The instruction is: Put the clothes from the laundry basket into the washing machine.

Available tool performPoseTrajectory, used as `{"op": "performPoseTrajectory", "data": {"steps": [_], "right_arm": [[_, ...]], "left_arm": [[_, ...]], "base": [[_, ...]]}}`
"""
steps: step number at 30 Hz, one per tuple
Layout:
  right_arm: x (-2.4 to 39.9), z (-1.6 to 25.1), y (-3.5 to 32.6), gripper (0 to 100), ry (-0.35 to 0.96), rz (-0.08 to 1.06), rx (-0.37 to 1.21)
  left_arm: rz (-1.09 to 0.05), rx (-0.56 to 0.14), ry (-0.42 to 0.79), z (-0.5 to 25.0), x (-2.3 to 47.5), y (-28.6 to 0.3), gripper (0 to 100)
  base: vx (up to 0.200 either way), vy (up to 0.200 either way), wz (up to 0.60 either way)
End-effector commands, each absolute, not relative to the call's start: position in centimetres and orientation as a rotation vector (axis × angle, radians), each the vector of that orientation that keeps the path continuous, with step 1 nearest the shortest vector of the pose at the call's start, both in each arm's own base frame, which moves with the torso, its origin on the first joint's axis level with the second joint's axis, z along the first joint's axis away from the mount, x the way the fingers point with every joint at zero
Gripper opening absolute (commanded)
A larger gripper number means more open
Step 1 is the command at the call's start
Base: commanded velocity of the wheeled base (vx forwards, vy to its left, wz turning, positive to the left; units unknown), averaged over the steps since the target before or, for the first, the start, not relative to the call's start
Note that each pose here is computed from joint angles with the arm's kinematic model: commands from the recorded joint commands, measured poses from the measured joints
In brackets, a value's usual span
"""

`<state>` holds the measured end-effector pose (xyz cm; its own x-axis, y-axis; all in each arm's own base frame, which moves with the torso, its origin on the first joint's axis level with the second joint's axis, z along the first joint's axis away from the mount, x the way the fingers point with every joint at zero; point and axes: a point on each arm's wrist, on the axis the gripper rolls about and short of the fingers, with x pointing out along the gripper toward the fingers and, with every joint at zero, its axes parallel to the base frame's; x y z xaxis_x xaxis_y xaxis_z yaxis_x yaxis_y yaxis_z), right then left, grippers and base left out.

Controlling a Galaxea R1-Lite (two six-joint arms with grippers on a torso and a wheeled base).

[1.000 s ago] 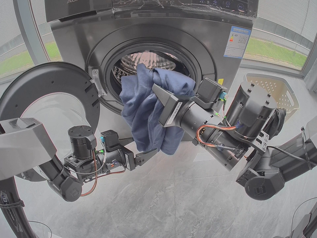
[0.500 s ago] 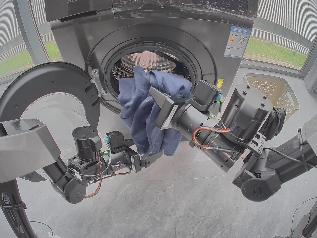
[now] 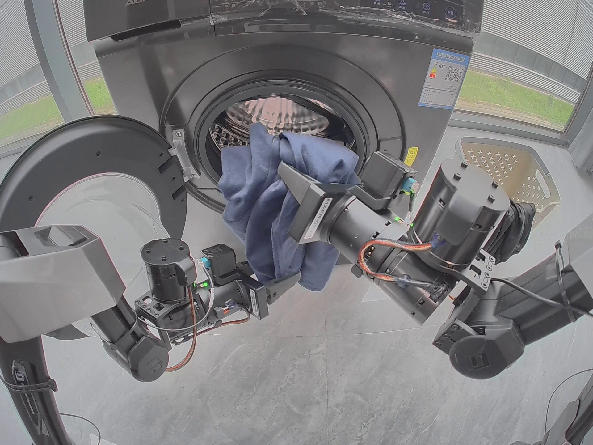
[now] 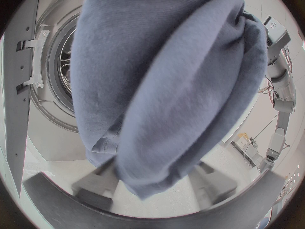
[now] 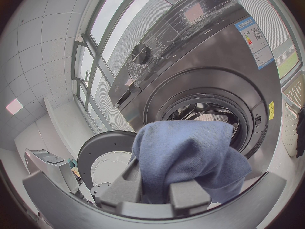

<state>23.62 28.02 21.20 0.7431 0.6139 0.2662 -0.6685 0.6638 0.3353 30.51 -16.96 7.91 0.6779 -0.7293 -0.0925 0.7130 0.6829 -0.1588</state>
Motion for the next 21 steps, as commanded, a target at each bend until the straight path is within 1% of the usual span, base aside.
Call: {"op": "performPoseTrajectory", "data": {"steps": [1, 5, 9, 13, 14, 19, 21], "right_arm": [[23.7, 20.9, 28.0, 0, -0.128, 0.725, 0.428], [23.9, 20.5, 28.2, 0, -0.118, 0.722, 0.422], [23.9, 20.2, 28.4, 0, -0.112, 0.724, 0.419], [24.0, 20.1, 28.3, 0, -0.11, 0.721, 0.417], [24.0, 20.1, 28.3, 100, -0.11, 0.721, 0.417], [23.9, 19.8, 28.2, 100, -0.097, 0.719, 0.41], [23.8, 19.1, 27.9, 100, -0.073, 0.713, 0.394]], "left_arm": [[-0.813, -0.114, 0.147, 8.1, 30.4, -17.0, 0], [-0.841, -0.109, 0.181, 7.7, 29.0, -17.4, 0], [-0.881, -0.106, 0.18, 8.4, 27.3, -18.0, 0], [-0.915, -0.106, 0.154, 9.6, 26.0, -18.6, 0], [-0.914, -0.106, 0.145, 9.8, 25.8, -18.6, 0], [-0.926, -0.111, 0.113, 10.9, 25.2, -18.8, 0], [-0.921, -0.13, 0.103, 11.4, 25.2, -18.6, 0]], "base": [[0.0, 0.0, 0.0], [0.0, 0.0, 0.0], [0.0, 0.0, 0.0], [0.0, 0.0, 0.0], [0.0, 0.0, 0.0], [0.0, 0.0, 0.0], [0.0, 0.0, 0.0]]}}
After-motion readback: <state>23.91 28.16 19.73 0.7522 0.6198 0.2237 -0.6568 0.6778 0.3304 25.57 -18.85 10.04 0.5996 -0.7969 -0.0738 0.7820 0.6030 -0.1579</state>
